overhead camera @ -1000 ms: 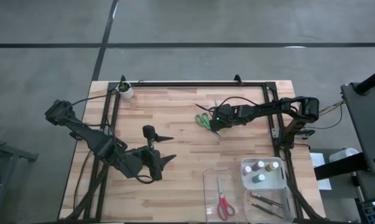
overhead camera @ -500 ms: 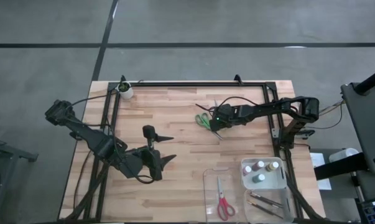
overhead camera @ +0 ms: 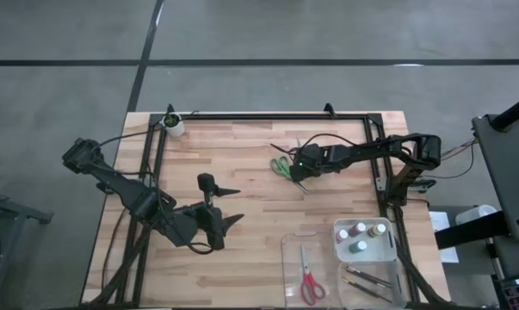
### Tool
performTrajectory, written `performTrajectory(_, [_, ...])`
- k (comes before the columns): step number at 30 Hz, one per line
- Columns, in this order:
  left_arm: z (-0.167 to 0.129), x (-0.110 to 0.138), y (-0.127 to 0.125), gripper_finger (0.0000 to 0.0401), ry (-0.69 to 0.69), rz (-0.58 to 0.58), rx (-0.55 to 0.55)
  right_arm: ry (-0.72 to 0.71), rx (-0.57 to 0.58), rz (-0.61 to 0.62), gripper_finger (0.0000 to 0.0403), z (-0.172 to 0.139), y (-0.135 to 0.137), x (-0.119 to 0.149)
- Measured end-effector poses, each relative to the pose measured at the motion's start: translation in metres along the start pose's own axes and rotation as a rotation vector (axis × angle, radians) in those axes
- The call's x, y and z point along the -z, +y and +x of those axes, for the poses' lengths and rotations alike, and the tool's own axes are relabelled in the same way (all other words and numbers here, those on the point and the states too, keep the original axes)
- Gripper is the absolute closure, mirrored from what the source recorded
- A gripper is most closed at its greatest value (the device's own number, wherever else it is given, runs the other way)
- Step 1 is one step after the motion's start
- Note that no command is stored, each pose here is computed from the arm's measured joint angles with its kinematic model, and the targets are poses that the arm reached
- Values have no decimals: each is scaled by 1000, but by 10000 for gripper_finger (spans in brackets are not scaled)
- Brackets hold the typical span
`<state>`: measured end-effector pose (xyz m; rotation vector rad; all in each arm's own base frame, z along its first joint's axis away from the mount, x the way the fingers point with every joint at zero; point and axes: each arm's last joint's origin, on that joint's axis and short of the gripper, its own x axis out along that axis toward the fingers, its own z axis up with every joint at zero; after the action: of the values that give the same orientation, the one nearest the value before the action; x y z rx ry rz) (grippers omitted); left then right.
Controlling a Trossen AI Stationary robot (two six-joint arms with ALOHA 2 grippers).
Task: Pick & Place Paint Supplies
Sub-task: Put the yellow scissors into the left transparent bin
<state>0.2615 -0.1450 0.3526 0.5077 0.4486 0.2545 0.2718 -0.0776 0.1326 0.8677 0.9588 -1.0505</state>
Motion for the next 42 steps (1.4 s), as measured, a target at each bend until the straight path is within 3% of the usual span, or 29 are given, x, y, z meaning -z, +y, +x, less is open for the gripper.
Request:
performTrajectory(9, [0,0,0,87,0,0,0,-4,-24,2,319,-6,3,-3])
performTrajectory(18, [0,0,0,87,0,-1,0,-43,-98,-37,319,-45,6,-13])
performTrajectory(29, [0,0,0,87,0,-3,0,-100,-353,-119,319,-114,5,0])
performTrajectory(42, [0,0,0,87,0,-3,0,-87,-614,-172,319,-176,-1,44])
